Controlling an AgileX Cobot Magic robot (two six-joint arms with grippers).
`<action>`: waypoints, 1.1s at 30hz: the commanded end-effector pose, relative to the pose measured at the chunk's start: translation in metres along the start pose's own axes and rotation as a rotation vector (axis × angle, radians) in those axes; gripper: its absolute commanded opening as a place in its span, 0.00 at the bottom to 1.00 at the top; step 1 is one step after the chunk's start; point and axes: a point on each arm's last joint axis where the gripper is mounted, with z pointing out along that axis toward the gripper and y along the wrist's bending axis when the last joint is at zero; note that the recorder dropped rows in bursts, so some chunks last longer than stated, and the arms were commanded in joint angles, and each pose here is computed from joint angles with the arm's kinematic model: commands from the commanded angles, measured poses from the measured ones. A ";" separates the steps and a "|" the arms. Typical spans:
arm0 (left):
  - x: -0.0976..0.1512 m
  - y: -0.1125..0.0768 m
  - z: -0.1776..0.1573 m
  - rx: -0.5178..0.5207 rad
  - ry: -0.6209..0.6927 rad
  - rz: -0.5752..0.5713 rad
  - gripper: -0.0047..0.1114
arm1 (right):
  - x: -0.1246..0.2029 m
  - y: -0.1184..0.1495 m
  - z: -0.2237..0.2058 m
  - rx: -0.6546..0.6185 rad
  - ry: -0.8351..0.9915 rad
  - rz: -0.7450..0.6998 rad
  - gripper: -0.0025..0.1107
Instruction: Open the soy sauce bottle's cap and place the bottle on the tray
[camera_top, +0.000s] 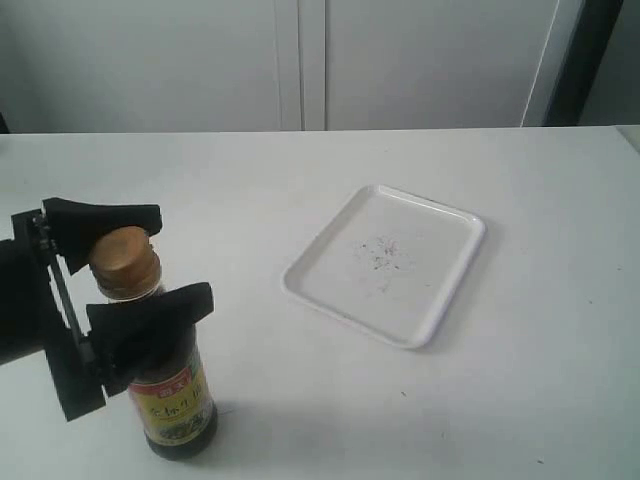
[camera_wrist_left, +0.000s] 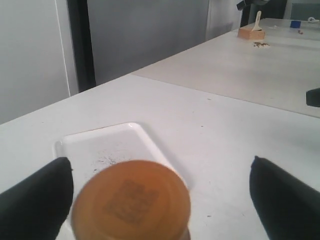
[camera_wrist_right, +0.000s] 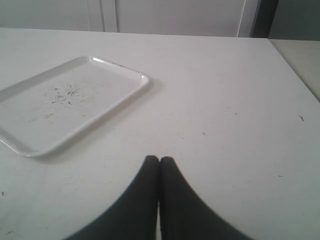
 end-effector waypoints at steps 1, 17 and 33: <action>0.002 -0.002 -0.002 -0.006 -0.016 0.002 0.86 | 0.001 0.000 0.000 -0.002 -0.006 0.004 0.02; 0.033 0.010 0.013 0.001 0.090 -0.054 0.86 | 0.001 0.000 0.000 -0.002 -0.006 0.004 0.02; 0.078 0.011 0.008 -0.058 0.239 -0.049 0.86 | 0.001 0.000 0.000 -0.002 -0.006 0.004 0.02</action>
